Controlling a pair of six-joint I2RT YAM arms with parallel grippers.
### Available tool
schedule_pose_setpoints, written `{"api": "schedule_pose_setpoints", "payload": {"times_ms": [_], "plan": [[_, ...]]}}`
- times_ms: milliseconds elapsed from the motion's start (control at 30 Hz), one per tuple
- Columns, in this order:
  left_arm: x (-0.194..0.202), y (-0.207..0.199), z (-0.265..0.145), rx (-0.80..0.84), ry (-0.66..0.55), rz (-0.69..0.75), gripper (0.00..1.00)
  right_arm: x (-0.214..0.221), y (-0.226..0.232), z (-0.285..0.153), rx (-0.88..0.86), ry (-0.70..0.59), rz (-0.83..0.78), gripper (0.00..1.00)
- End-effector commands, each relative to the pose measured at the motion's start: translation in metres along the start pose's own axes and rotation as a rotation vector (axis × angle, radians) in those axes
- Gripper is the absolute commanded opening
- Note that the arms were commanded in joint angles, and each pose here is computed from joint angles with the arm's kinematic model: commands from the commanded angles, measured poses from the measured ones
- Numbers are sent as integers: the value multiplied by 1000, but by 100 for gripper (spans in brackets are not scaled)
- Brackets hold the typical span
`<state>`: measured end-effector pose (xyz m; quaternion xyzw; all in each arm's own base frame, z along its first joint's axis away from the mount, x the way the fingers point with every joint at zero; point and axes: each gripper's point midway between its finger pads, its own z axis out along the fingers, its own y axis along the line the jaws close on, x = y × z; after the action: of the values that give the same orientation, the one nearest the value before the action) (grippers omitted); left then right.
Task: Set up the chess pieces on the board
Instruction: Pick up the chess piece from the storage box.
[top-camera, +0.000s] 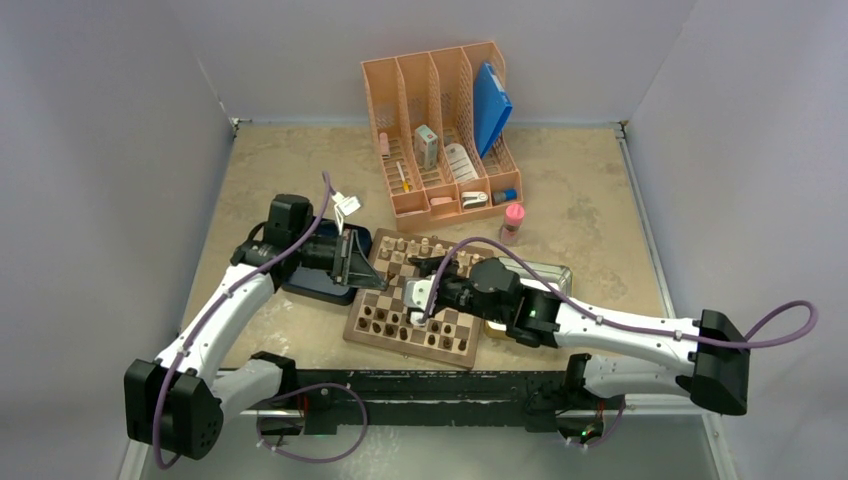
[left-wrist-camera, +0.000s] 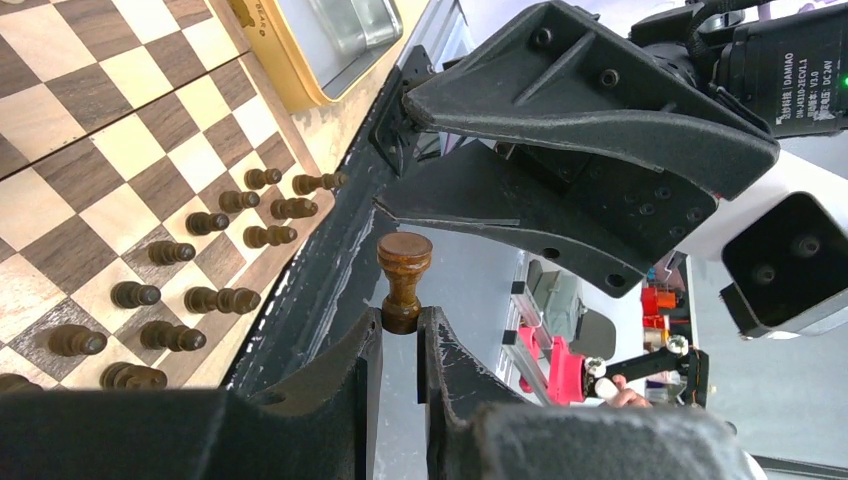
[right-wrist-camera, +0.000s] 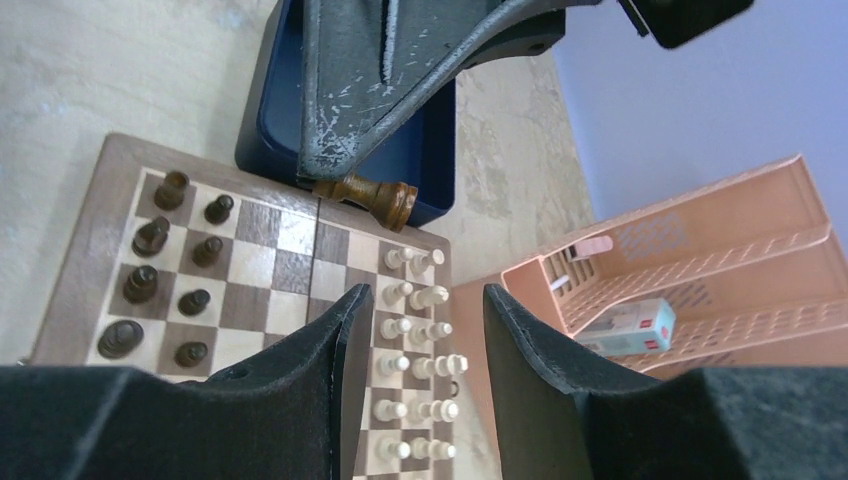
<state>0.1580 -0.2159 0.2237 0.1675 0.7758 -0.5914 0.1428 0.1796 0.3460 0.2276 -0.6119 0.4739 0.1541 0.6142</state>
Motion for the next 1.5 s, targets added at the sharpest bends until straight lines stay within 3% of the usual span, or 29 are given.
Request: {"api": "schedule_pose_setpoints", "payload": {"times_ms": [0,233,533,1033,1267,1467], "plan": [[-1,-11,0,49,23,44,8,-37,-22,-1,2,-83,-193,48],[-2,-8,3,59,44,36,8,-53,-12,6,-75,-130,-325,49],[-1,-8,4,55,45,43,6,-36,13,25,-213,-42,-377,49],[-4,-6,6,55,60,42,5,-18,23,28,-269,19,-440,47],[-7,-2,7,36,56,36,5,-10,30,29,-274,42,-374,35],[-22,-8,5,-1,11,84,8,-9,39,31,-260,15,-260,12]]}}
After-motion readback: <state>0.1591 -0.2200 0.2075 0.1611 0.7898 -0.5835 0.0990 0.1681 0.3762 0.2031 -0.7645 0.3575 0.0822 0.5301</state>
